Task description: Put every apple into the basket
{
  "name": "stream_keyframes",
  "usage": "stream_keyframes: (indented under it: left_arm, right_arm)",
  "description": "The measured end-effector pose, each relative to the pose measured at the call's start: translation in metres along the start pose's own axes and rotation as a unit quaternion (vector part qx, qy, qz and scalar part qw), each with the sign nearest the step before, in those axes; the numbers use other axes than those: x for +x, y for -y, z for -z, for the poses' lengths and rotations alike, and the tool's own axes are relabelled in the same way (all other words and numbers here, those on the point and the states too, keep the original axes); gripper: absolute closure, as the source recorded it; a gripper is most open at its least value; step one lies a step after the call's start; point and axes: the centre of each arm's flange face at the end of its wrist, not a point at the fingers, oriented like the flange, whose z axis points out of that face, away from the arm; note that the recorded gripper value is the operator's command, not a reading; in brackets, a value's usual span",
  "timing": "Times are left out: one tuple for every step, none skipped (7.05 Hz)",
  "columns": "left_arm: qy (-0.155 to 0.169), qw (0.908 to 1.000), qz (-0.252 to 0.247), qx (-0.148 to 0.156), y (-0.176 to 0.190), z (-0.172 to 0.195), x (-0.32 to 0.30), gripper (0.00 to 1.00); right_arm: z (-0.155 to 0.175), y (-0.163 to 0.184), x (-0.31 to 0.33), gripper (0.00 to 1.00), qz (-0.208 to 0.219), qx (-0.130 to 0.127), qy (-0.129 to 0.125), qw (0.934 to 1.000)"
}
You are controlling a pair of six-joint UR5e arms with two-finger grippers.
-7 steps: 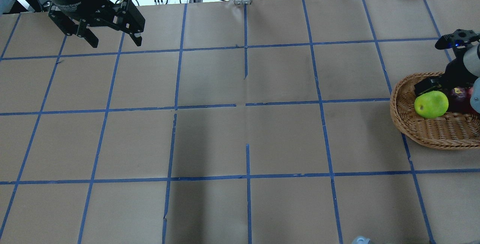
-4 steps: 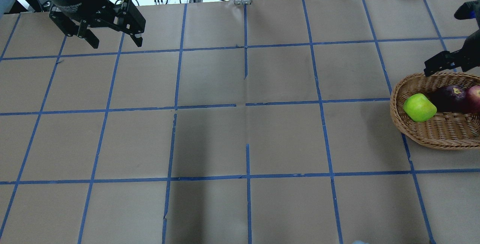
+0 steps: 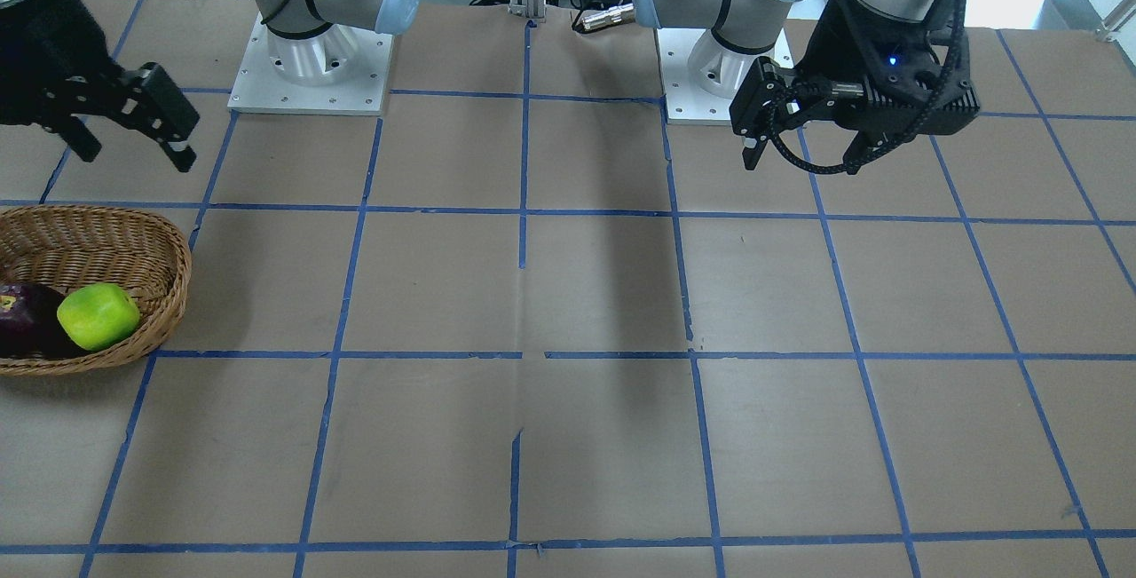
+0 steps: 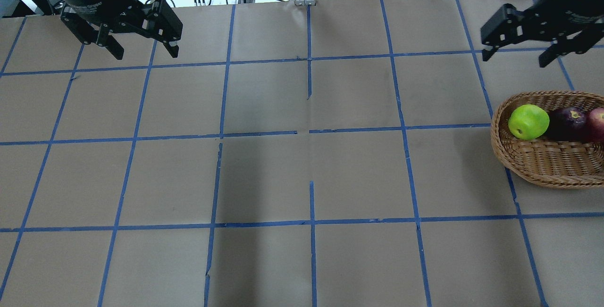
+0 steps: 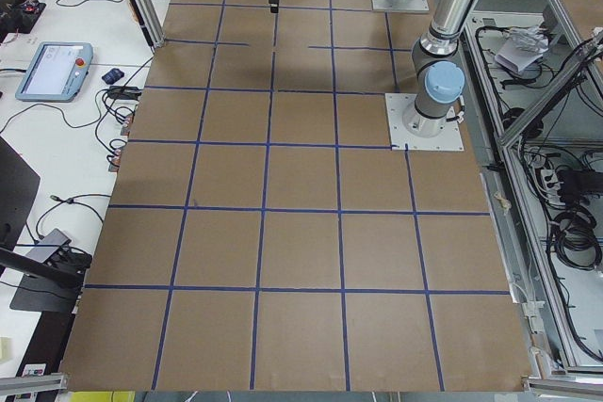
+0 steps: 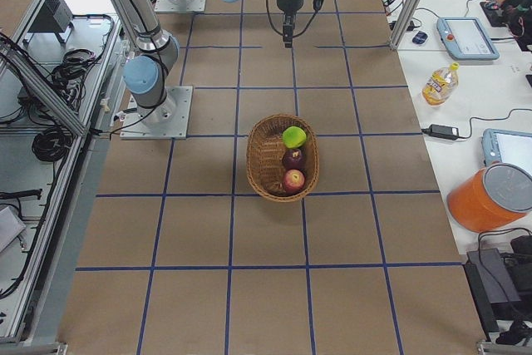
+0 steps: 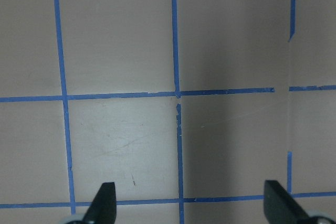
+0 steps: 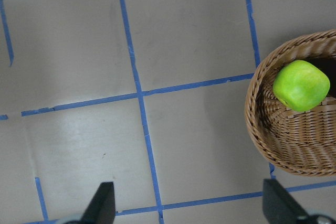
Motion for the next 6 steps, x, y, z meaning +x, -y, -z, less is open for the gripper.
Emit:
stream_keyframes:
  left_arm:
    - [0.000,1.0000,0.000,0.000,0.000,0.000,0.000,0.00]
    - [0.002,1.0000,0.000,0.001,-0.002,0.001,-0.001,0.00]
    - [0.005,1.0000,-0.001,0.002,-0.006,0.002,-0.003,0.00]
    - [0.006,1.0000,-0.001,0.002,-0.007,0.002,-0.003,0.00]
    - [0.006,1.0000,0.001,0.002,-0.007,0.002,-0.003,0.00]
    - [0.005,1.0000,0.002,0.002,-0.008,0.001,-0.003,0.00]
  right_arm:
    - [0.002,0.003,-0.036,0.00,0.003,0.001,-0.017,0.9999]
    - [0.004,0.012,-0.061,0.00,0.001,0.004,-0.025,0.9997]
    - [0.005,0.021,-0.073,0.00,0.000,0.005,-0.027,0.9996]
    - [0.005,0.027,-0.079,0.00,0.000,0.006,-0.028,0.9996]
    - [0.005,0.028,-0.082,0.00,0.001,0.005,-0.027,0.9996]
    - [0.004,0.028,-0.083,0.00,0.001,0.004,-0.026,0.9997]
